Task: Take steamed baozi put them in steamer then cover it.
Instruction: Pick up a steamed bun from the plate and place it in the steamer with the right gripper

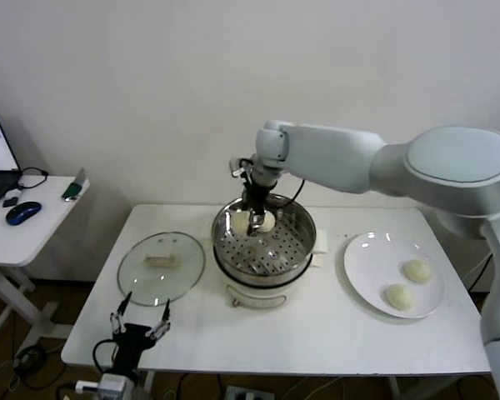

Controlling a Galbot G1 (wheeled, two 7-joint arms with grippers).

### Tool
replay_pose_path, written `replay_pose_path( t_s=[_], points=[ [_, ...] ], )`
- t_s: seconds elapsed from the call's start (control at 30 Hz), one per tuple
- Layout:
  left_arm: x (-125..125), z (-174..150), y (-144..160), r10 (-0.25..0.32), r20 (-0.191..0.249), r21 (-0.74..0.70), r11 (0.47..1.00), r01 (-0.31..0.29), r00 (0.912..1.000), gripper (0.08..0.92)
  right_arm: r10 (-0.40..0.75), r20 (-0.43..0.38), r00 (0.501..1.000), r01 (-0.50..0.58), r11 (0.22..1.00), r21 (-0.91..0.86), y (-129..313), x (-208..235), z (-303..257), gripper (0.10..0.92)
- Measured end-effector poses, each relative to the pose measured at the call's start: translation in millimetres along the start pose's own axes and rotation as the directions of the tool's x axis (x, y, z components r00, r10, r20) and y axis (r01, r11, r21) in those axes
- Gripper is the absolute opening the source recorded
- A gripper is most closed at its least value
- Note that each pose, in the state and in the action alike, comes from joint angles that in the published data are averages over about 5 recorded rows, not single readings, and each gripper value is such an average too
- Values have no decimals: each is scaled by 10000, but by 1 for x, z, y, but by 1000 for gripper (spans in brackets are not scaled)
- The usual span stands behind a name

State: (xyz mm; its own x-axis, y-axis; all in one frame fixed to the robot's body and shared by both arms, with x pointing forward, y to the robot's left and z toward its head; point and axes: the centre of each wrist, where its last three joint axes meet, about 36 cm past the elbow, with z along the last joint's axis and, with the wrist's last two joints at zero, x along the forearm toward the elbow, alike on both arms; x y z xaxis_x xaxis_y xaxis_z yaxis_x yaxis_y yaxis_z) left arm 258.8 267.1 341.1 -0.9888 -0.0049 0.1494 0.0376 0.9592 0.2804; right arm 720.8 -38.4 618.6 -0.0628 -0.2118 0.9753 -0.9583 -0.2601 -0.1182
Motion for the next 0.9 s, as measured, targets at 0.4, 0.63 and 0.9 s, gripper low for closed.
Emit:
replay_pose_path(
  t_s=[0.4,0.63,0.9],
  points=[
    [-2,3,2,-70,-61,49,10000,71,10000,823,-145,-304,9994,147,9999,68,6,-33,-5,723],
    [-4,3,2,-61,-69,59,10000,62,10000,823,-71,-221,9997,69,9999,-80,7,-35,-5,818],
    [-5,4,2,-67,-72,34,10000,67,10000,823,-3,-87,10000,3,10000,3,5,-5,5,823]
  ],
)
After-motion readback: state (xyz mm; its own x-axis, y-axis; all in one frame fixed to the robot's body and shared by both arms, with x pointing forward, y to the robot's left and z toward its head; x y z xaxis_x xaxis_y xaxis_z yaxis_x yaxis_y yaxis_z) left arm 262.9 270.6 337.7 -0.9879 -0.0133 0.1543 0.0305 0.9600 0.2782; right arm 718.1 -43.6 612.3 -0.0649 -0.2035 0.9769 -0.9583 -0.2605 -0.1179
